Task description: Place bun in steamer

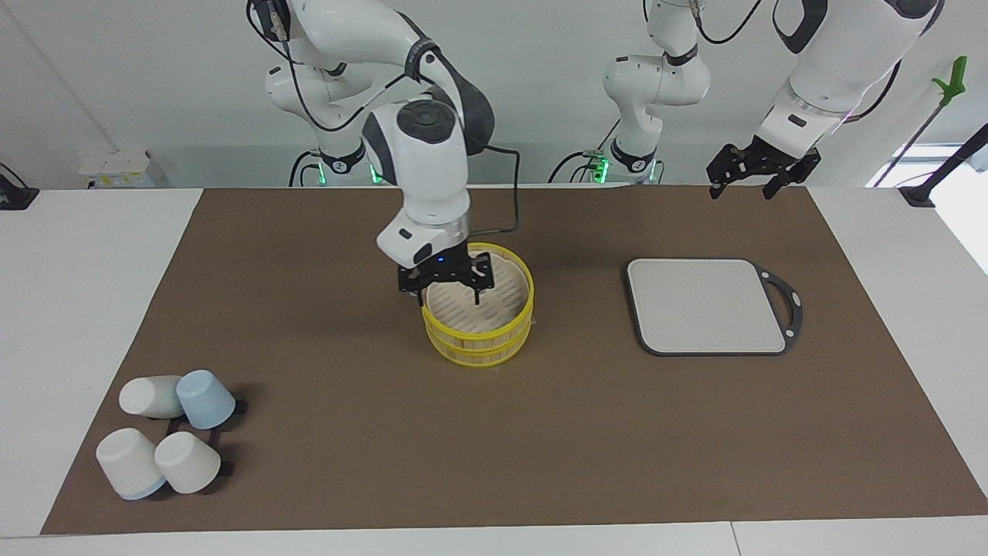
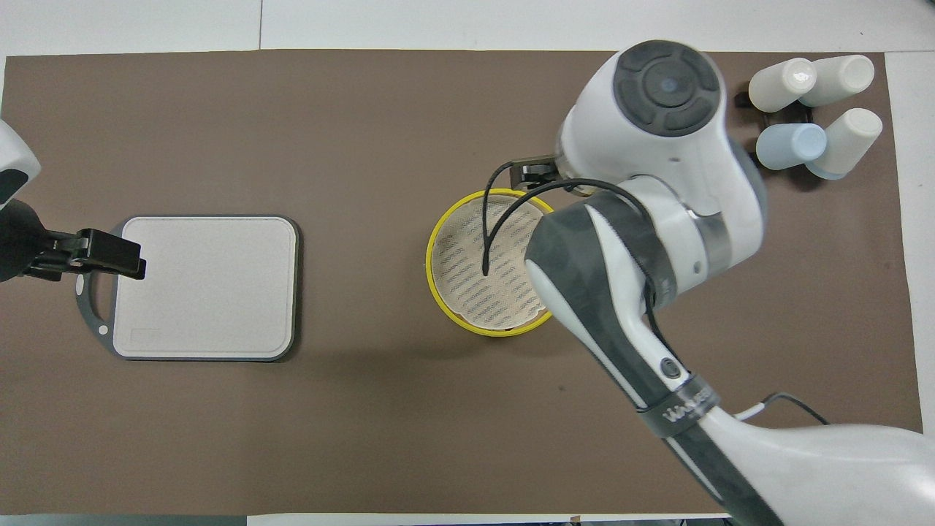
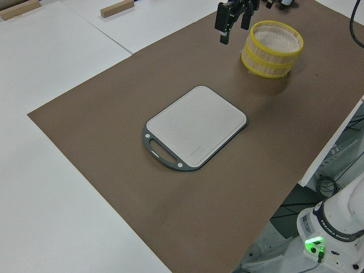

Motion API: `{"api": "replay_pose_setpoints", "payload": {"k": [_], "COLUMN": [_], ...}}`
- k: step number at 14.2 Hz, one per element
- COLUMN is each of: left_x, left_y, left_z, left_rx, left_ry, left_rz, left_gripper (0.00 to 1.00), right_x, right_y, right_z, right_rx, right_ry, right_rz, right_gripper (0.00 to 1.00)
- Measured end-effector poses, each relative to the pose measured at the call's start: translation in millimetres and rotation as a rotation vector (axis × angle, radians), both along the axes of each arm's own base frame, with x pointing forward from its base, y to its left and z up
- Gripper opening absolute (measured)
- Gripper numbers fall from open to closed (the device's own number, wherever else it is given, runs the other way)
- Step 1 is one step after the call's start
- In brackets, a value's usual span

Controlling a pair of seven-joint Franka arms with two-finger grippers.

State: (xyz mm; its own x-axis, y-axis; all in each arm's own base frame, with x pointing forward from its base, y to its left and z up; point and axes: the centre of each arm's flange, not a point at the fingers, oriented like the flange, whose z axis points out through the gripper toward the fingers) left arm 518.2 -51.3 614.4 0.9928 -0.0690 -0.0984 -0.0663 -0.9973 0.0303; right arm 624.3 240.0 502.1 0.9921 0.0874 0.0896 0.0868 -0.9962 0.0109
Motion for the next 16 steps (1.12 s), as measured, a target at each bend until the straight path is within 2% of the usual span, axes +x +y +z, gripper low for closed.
{"api": "replay_pose_setpoints", "payload": {"k": [3, 5, 7, 10, 12, 16], "left_x": [0, 0, 0, 0, 0, 0], "left_y": [0, 0, 0, 0, 0, 0], "left_z": [0, 0, 0, 0, 0, 0], "left_rx": [0.0, 0.0, 0.0, 0.0, 0.0, 0.0], "left_ry": [0.0, 0.0, 0.0, 0.0, 0.0, 0.0], "left_rz": [0.0, 0.0, 0.0, 0.0, 0.0, 0.0], "left_gripper": [1.0, 1.0, 1.0, 1.0, 1.0, 1.0], "right_x": [-0.5, -7.9, -17.0, -39.2, -51.4, -55.5], "right_y": [-62, -107, -146, -181, -197, -224], "right_z": [19, 28, 39, 46, 46, 47], "right_rx": [-0.033, -0.051, -0.052, -0.048, -0.044, -0.037], "right_ry": [0.072, 0.154, 0.192, 0.199, 0.177, 0.136], "right_rz": [0.048, 0.064, 0.043, -0.005, -0.029, -0.042], "right_gripper": [1.0, 1.0, 1.0, 1.0, 1.0, 1.0]}}
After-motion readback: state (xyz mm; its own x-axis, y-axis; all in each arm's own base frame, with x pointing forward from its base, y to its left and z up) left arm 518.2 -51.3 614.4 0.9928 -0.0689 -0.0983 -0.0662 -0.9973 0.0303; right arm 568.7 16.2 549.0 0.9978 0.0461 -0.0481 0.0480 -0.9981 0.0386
